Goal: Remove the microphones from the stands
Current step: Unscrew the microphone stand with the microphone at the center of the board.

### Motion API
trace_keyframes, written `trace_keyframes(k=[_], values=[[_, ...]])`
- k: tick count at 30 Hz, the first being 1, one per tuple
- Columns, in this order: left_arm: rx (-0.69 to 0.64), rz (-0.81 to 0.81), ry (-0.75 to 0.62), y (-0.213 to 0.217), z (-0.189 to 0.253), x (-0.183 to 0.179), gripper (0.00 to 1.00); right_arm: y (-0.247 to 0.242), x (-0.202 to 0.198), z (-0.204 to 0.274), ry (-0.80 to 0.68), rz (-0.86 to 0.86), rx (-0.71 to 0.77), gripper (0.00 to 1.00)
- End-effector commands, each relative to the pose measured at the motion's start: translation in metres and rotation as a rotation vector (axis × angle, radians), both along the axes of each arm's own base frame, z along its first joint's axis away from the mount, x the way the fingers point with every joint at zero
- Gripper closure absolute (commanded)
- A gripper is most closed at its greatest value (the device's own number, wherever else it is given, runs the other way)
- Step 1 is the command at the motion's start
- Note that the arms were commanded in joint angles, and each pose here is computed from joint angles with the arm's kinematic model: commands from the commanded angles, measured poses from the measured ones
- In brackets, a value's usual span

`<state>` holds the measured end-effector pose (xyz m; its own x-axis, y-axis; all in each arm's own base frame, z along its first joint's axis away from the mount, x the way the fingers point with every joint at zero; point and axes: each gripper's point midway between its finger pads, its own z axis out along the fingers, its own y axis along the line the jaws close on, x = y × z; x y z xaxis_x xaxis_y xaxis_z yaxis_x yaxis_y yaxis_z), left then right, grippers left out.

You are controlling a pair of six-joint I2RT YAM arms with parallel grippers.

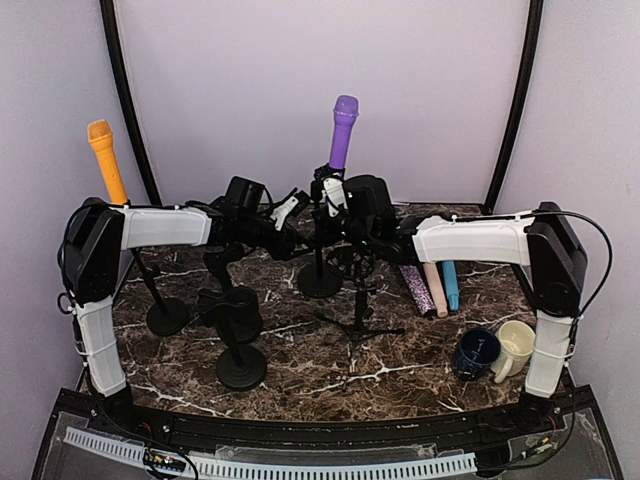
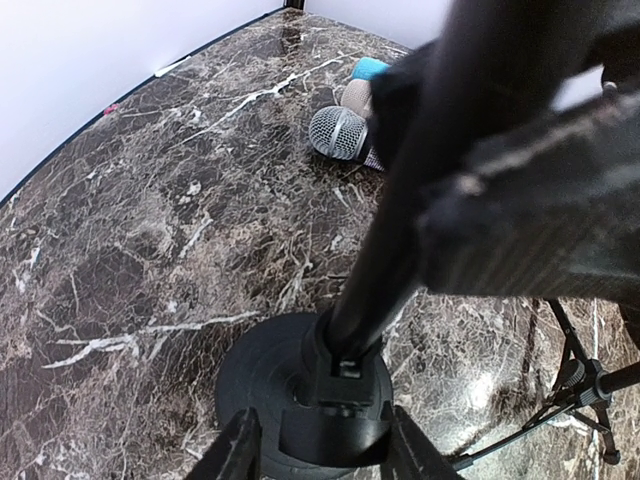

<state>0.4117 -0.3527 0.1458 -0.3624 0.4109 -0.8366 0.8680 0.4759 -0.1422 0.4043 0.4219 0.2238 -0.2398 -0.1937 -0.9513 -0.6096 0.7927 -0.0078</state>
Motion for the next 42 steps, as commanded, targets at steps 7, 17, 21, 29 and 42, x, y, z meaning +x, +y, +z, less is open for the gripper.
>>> trace_keyframes(k=[7,17,21,29,42], values=[[-0.019,-0.013,-0.058,-0.009,0.020,0.008,0.49,0.012,-0.013,0.021,-0.064,0.040,0.014,1.00],[-0.023,-0.017,-0.054,-0.009,0.021,0.007,0.67,0.012,-0.013,0.021,-0.071,0.029,0.005,1.00],[-0.004,-0.018,-0.028,-0.006,0.014,0.003,0.75,0.011,-0.014,0.022,-0.075,0.026,0.004,1.00],[0.004,-0.033,0.042,-0.005,-0.001,-0.008,0.90,0.013,-0.019,0.021,-0.092,0.040,-0.016,1.00],[-0.087,-0.094,0.300,-0.006,-0.004,-0.031,0.99,0.016,-0.025,0.016,-0.124,0.068,-0.070,1.00]])
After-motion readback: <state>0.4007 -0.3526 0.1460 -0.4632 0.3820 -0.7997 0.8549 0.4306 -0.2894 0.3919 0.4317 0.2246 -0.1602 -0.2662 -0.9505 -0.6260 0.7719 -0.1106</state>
